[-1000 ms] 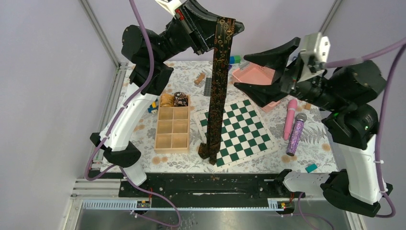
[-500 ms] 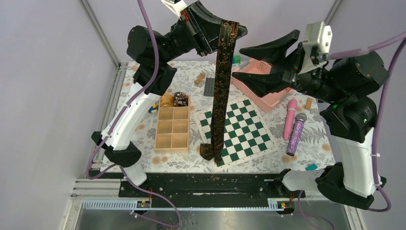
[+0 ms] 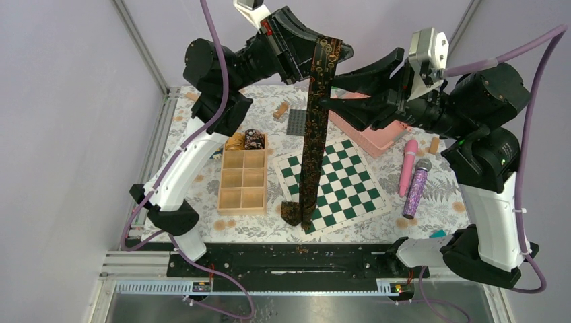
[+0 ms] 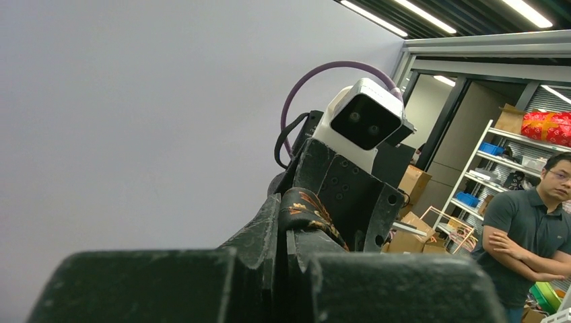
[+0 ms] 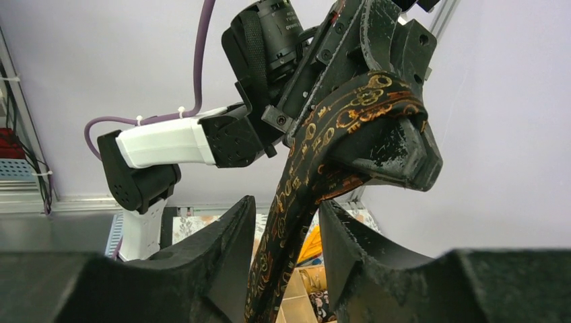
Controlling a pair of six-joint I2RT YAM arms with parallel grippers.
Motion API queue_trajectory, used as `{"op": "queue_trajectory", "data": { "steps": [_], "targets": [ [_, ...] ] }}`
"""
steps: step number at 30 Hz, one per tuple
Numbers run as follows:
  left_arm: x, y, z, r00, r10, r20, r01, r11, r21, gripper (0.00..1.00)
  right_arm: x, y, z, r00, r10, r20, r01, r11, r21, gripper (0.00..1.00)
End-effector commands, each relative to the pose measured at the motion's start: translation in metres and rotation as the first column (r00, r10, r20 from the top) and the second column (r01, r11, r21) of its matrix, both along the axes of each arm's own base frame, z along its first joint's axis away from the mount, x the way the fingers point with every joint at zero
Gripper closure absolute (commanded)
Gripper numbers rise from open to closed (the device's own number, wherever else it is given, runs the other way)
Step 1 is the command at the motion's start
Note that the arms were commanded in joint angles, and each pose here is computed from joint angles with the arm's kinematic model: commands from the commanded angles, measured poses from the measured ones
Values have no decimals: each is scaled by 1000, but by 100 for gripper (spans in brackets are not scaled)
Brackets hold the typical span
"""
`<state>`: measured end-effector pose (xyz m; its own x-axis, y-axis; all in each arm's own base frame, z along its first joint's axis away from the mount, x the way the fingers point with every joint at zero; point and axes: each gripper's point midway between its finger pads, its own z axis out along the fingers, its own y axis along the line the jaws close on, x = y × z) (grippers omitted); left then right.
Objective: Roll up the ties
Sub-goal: Flatten out the tie at the center of the board.
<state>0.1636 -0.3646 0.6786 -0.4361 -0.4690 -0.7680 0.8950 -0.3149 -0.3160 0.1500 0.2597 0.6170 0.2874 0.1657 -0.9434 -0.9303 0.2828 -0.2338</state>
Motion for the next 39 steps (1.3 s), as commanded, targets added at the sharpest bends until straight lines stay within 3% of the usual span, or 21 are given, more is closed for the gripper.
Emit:
{"op": "queue_trajectory", "data": {
  "steps": [1, 4, 7, 11, 31, 39],
  "targets": [
    [-11, 6, 6, 999, -18, 37, 19, 999, -29, 100, -11, -5, 18, 999, 26, 37, -28, 999, 40, 58],
    [-11, 6, 5, 999, -20, 37, 21, 999, -28, 100, -10, -6, 19, 999, 18, 34, -20, 999, 44, 59],
    [-12, 7, 6, 999, -18, 44, 19, 999, -29, 100, -6, -7, 15, 1000, -4, 28, 3, 999, 41, 45],
    [-14, 8, 6, 999, -15, 52, 17, 999, -30, 100, -10, -15, 17, 998, -30, 53, 27, 998, 50, 39],
    [-14, 8, 6, 998, -30, 48, 32, 999, -33, 100, -9, -15, 9, 998, -30, 53, 28, 999, 34, 39],
    [-14, 6, 4, 998, -37, 50, 39, 999, -31, 100, -6, -6, 5, 999, 1, 35, -1, 1000, 21, 44]
  ]
}}
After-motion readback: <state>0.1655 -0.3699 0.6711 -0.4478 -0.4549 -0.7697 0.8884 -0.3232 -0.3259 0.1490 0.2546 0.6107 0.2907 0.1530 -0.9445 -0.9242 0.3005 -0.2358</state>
